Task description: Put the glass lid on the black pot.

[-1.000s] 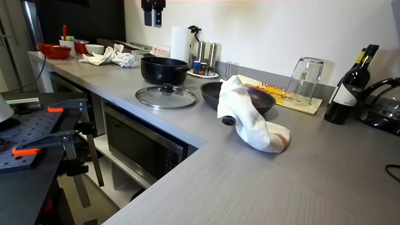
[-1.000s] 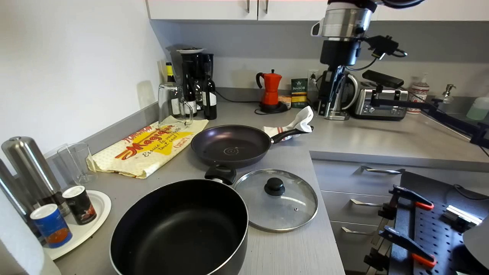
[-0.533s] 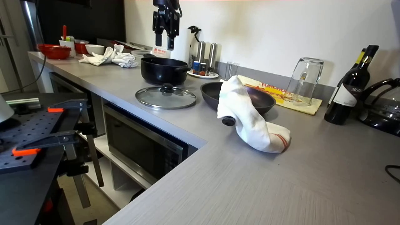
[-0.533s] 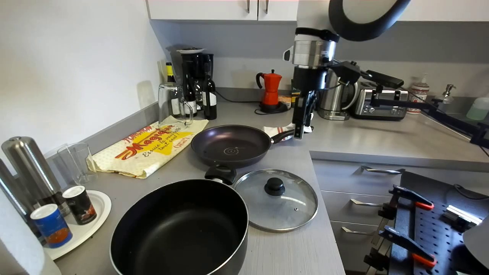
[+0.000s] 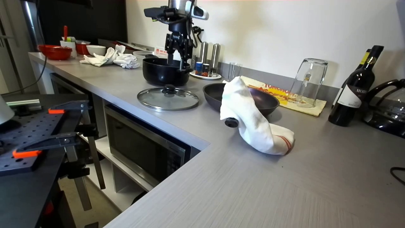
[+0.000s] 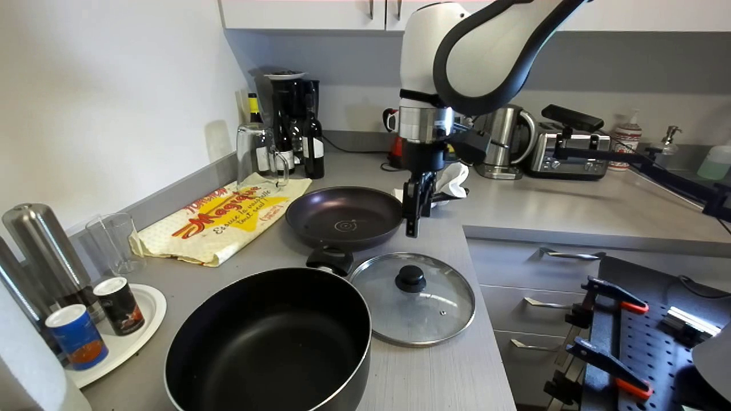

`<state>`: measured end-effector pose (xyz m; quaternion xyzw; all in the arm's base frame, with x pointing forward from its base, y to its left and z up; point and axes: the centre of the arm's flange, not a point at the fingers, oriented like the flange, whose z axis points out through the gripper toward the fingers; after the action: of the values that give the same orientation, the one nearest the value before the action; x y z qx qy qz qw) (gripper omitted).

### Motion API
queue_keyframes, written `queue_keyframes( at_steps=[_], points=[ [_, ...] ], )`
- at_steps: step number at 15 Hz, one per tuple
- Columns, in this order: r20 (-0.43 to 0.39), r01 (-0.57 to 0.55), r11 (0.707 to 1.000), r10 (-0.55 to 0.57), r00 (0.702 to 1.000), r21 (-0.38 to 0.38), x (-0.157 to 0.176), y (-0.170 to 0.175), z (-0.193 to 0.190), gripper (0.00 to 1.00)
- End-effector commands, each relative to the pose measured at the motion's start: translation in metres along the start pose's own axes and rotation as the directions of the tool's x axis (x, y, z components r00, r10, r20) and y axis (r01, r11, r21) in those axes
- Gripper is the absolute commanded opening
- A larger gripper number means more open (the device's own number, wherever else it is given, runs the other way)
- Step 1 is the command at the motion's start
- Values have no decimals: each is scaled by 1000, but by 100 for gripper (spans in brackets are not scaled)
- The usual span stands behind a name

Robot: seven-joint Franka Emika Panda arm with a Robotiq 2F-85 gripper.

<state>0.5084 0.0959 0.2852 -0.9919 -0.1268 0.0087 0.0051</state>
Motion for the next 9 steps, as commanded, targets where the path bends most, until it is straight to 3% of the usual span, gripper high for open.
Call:
queue_keyframes(
  at_steps=[1, 9],
  points=[
    [6, 36, 999, -36, 999, 22, 30, -8, 33, 100],
    [48, 84, 995, -87, 995, 58, 22, -35, 77, 100]
  ],
)
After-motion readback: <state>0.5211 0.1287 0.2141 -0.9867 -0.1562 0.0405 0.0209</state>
